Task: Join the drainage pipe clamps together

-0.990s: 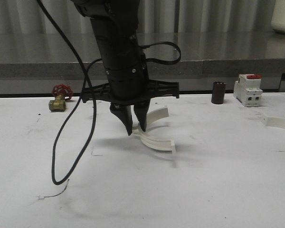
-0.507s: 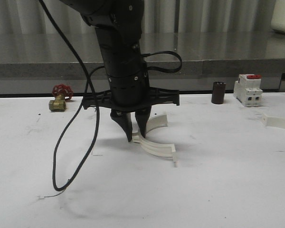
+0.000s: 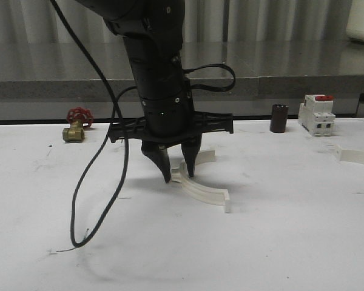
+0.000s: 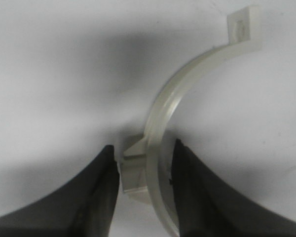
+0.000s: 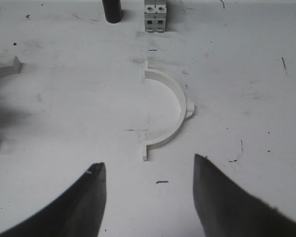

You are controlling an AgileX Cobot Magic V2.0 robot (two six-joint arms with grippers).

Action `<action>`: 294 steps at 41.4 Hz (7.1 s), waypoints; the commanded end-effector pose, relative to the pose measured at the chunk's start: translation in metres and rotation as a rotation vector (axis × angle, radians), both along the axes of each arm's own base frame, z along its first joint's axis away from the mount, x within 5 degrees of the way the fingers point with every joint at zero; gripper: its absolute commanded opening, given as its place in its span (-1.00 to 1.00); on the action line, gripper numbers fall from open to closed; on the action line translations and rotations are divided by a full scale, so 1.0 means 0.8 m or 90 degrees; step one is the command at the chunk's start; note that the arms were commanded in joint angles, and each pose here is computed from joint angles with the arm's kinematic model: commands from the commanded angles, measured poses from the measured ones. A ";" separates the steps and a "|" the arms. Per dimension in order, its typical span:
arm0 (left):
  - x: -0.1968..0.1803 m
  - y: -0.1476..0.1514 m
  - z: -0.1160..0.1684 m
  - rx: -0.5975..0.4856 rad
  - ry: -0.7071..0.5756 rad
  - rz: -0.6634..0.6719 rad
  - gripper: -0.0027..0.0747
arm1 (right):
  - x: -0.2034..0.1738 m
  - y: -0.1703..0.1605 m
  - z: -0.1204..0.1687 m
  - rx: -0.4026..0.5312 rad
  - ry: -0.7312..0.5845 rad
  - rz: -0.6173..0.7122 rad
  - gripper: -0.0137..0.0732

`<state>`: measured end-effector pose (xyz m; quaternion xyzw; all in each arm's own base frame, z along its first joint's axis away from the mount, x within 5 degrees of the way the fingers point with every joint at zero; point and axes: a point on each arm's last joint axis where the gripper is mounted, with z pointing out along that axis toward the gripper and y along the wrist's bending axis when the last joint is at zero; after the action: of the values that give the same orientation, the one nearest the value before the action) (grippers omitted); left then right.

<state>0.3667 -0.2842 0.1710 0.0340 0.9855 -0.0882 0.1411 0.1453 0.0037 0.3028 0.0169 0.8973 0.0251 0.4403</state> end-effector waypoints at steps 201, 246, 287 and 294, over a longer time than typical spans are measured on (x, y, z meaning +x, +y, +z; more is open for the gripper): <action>-0.349 0.294 0.196 -0.068 -0.569 -0.212 -0.25 | 0.285 0.051 -0.082 0.050 0.414 0.011 -0.25; -0.349 0.294 0.196 -0.068 -0.569 -0.212 -0.25 | 0.293 0.162 -0.114 0.071 0.394 -0.003 -0.25; -0.349 0.294 0.196 -0.068 -0.569 -0.212 -0.25 | 0.299 0.175 -0.128 0.067 0.408 -0.005 -0.25; -0.349 0.294 0.196 -0.068 -0.569 -0.212 -0.25 | 0.300 0.178 -0.131 0.067 0.408 -0.003 -0.25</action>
<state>0.0845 -0.0475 0.3126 0.2290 0.8296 -0.1229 0.4941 0.3819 0.1429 0.1691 0.0542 0.9936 0.0477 0.0874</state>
